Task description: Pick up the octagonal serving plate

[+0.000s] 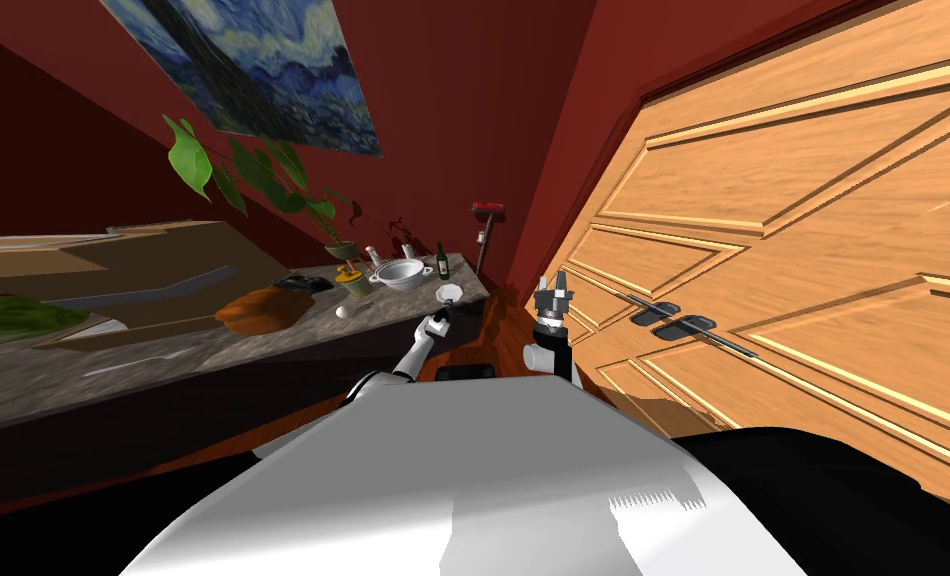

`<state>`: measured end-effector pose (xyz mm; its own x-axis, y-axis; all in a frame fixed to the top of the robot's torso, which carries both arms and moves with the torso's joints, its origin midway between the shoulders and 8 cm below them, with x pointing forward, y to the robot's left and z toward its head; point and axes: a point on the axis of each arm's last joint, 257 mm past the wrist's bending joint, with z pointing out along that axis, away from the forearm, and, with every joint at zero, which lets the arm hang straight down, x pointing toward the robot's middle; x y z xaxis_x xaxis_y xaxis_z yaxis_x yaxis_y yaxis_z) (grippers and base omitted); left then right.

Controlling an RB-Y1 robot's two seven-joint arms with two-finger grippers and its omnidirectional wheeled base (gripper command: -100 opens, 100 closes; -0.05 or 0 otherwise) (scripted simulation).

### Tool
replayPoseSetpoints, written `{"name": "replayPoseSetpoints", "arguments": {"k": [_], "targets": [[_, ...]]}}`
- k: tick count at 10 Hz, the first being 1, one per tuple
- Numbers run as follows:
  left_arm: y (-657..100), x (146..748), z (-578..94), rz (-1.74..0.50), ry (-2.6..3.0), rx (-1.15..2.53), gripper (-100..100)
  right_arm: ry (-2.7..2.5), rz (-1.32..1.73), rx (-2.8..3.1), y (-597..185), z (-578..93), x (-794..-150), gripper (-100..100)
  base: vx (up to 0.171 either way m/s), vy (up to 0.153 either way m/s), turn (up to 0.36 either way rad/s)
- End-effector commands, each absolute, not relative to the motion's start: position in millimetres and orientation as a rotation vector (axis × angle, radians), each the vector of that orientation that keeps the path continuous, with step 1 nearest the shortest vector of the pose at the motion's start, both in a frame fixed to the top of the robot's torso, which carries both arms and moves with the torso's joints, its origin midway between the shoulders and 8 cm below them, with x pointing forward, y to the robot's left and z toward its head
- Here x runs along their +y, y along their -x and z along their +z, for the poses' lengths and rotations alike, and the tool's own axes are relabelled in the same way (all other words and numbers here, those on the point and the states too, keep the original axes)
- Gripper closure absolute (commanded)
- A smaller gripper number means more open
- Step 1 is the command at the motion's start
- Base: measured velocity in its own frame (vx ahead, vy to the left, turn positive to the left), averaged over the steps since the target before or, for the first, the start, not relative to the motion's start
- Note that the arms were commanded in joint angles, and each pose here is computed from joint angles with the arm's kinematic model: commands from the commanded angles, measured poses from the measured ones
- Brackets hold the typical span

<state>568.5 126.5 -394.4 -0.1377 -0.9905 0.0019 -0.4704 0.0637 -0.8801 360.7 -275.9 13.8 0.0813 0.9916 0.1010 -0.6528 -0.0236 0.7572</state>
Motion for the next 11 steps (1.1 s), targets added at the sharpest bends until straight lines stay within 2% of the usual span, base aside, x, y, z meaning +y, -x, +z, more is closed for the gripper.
{"name": "replayPoseSetpoints", "arguments": {"k": [1, 11], "targets": [[-550.6, 118.6, -406.1, -0.981, 1.475, 1.723, 100, -0.769, 1.430, 0.567, -360.7, 13.8, -275.9, 0, 0.103, 0.026, 0.059], [-478.8, 82.7, -398.1, -1.022, 1.450, 1.739, 100, -0.769, 1.430, 0.567, -360.7, 13.7, -276.0, 0, 0.066, 0.015, 0.016]]}}
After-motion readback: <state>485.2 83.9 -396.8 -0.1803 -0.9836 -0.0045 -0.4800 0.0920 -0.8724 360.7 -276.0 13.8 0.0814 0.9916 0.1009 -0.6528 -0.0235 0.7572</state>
